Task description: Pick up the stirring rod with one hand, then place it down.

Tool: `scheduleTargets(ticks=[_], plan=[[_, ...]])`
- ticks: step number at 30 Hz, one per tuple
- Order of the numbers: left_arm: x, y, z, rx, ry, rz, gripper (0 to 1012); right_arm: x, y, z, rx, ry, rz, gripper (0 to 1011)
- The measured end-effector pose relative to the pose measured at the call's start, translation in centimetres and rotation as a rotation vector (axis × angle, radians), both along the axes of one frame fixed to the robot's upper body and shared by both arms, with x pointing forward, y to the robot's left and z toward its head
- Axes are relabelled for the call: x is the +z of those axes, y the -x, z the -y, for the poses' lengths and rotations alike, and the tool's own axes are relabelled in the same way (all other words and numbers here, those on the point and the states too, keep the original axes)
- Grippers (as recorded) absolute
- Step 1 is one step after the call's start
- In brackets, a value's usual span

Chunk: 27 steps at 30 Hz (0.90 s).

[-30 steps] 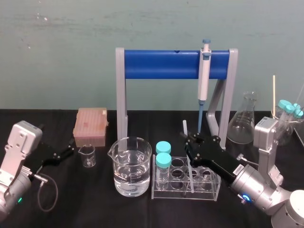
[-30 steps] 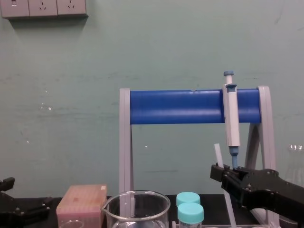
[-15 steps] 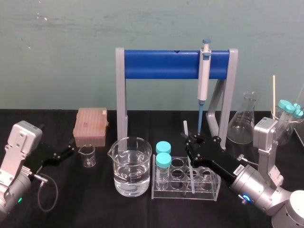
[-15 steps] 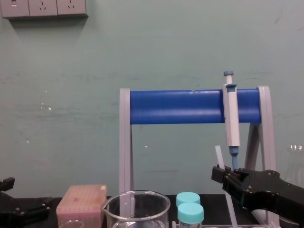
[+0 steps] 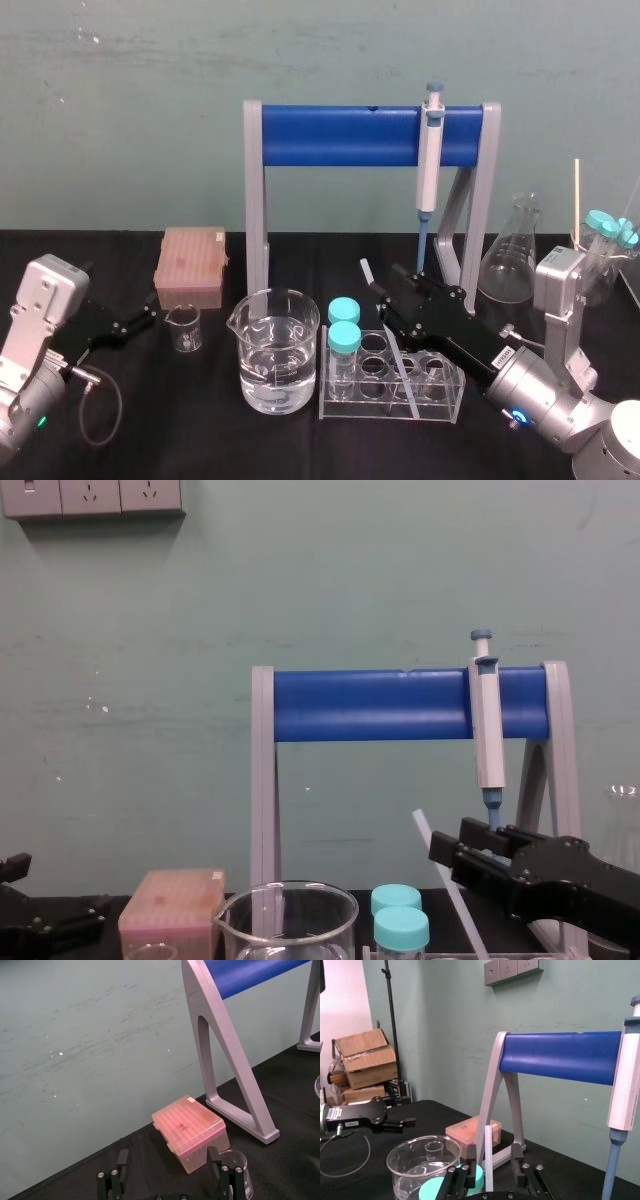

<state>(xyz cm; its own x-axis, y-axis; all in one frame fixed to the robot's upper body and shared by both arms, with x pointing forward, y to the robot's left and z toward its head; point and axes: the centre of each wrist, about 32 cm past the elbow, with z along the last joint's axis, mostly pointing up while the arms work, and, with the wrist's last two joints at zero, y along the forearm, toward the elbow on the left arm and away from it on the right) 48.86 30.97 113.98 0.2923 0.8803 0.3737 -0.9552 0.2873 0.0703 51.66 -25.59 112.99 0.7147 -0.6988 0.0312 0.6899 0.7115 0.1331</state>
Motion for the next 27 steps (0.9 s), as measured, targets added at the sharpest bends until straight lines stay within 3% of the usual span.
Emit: scheduleTargets(ticks=[5,8,11,14,18,19,23,27], plan=[[0.0,0.0,0.0,0.000,0.000,0.000,1000,0.0,0.0,0.0,0.000,-0.001,0.001,607],[0.0,0.0,0.0,0.000,0.000,0.000,1000,0.0,0.0,0.0,0.001,-0.001,0.001,665],[0.0,0.0,0.0,0.000,0.000,0.000,1000,0.0,0.0,0.0,0.001,-0.001,0.001,801],[0.0,0.0,0.0,0.000,0.000,0.000,1000,0.1,0.0,0.1,-0.006,-0.004,0.006,854],[0.0,0.0,0.0,0.000,0.000,0.000,1000,0.8,-0.2,0.6,-0.082,-0.009,0.044,954],[0.0,0.0,0.0,0.000,0.000,0.000,1000,1.0,-0.2,0.9,-0.133,-0.012,0.063,996],[0.0,0.0,0.0,0.000,0.000,0.000,1000,1.5,0.0,2.1,-0.300,-0.003,0.092,1003],[0.0,0.0,0.0,0.000,0.000,0.000,1000,1.3,0.4,3.0,-0.490,0.066,0.058,1003]])
